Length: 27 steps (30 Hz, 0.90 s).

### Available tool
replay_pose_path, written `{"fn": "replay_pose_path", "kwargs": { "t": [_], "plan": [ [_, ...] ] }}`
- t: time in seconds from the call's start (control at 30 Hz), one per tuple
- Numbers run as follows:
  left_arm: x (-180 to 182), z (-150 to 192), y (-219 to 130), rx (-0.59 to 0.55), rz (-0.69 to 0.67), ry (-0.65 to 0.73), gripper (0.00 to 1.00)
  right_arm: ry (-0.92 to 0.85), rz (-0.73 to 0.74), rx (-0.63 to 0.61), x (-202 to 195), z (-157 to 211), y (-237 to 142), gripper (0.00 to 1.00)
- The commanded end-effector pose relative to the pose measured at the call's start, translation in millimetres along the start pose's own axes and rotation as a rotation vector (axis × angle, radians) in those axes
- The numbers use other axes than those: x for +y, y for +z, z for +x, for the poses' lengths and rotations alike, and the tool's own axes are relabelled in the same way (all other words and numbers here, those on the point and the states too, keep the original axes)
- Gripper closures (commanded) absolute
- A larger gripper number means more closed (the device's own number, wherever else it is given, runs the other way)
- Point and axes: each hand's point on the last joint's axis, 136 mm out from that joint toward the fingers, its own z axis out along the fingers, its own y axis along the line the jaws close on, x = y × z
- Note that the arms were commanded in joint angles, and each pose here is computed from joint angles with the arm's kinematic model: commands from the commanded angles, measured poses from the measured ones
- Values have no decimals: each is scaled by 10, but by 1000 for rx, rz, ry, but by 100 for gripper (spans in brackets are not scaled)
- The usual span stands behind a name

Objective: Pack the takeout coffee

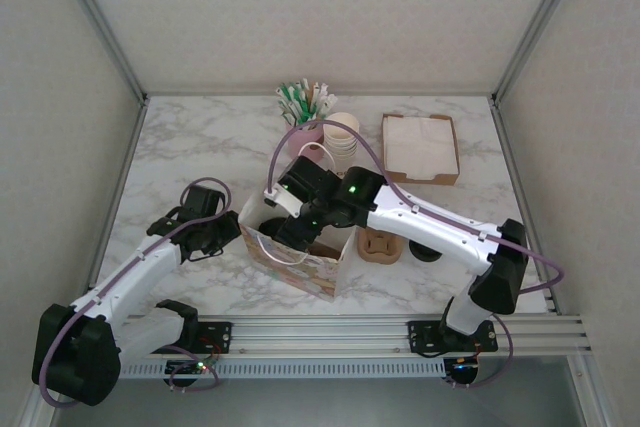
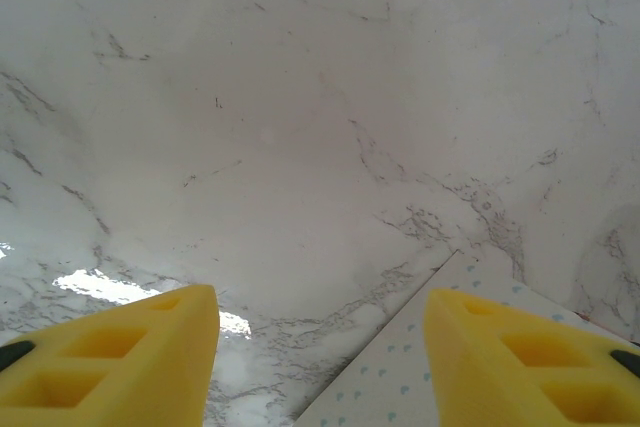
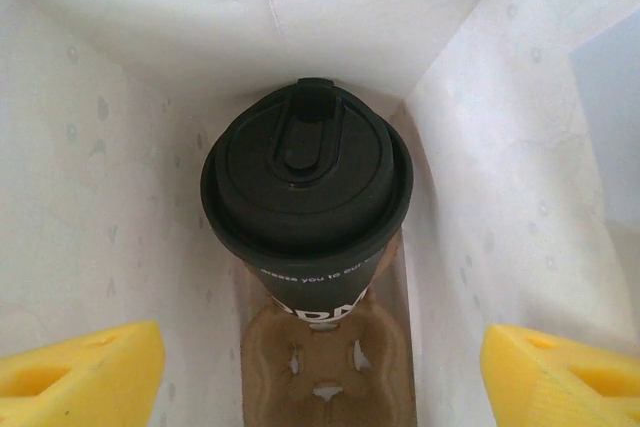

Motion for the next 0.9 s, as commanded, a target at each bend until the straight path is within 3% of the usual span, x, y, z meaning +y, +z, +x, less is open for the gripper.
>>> {"fn": "replay_pose_path", "kwargs": {
  "t": [0.0, 0.87],
  "plan": [
    [-43, -69, -92, -22, 1, -5, 44, 28, 12, -71, 10, -140, -289, 17],
    [-76, -94, -128, -28, 4, 0, 44, 78, 26, -156, -17, -261, -647, 28]
  ]
}}
